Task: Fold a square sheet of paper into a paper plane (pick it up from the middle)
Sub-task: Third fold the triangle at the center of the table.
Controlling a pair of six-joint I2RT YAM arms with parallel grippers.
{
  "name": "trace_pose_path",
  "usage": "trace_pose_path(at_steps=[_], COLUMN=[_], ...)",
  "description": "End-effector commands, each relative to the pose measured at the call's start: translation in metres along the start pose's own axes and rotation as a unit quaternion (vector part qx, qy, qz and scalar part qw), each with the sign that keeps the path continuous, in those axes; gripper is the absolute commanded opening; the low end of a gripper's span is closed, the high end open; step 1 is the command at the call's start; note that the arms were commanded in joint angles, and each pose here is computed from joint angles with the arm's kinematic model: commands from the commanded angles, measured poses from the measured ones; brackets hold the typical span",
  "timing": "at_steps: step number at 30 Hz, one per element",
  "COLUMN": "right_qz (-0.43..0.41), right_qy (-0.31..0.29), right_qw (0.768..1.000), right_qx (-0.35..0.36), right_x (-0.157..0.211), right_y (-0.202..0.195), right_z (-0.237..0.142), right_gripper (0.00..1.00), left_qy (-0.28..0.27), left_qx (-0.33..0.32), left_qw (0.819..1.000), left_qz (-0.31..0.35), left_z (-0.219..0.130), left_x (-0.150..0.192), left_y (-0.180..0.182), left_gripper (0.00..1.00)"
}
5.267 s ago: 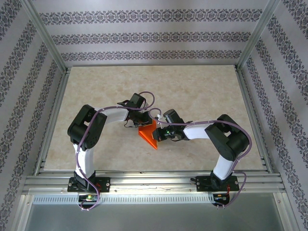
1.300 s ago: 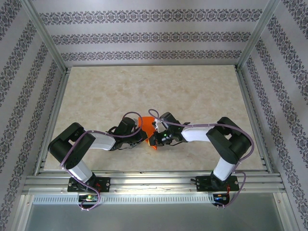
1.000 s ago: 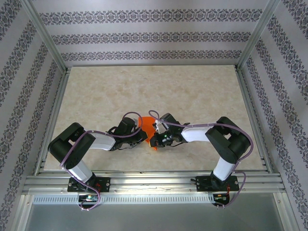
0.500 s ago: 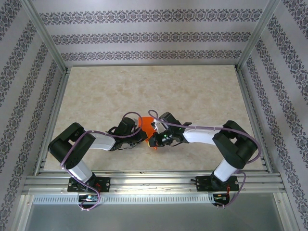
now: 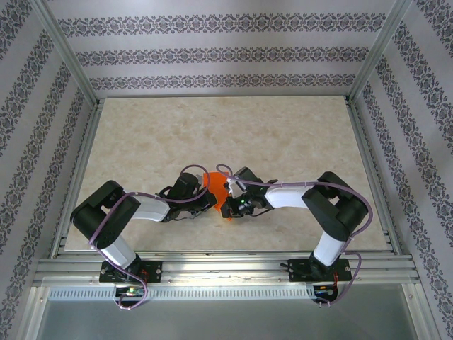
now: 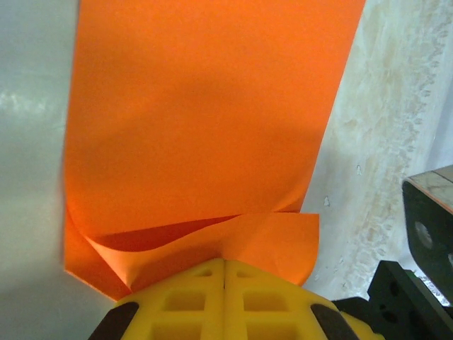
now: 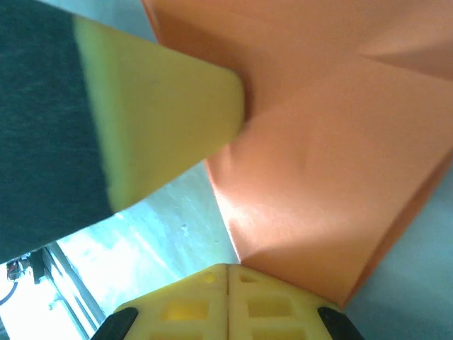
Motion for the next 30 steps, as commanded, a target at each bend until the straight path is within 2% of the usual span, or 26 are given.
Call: trace_pose_path(at_steps=[1,13,21,30], right_qz=[0.011,0.017,0.006,0.049], right_qy=[0.015,0.02,-0.023,0.008], right_qw=[1.0,0.999,0.998,0.998], right_qx=[-0.005,-0.037,-0.056,-0.036], right_x=[0.009,0.023,-0.003,-0.014], right_y=[-0.009,-0.006,0.023,0.008], right_z=[0.005,-0.001,-0.026,0.001], right_gripper=[0.07,0.11,0.13,0.12], left_qy=[0.01,0.01,0.011,0.012], left_qx=[-0.042,-0.045,-0.043,-0.041], left_qw=[0.999,0.999,0.999,0.999], left_qz=[0.002,0.0,0.001,0.001], left_z=[0.002,0.002,0.002,0.002], left_x=[0.009,0.009,0.009,0.009], left_y=[0.021,0.022,0.021,0.02], left_gripper=[0.0,0.0,0.0,0.0])
Point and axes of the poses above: each hand's point on the last joint's axis, 136 mm out from that joint toward the fingers, its own z axis out along the fingers, its own y axis along the line the jaws close on, x = y × z, the point moved 8 cm from there along -z, back along the fingers, and after that the axes turned 2 degrees about -z, right-handed, at the moved point
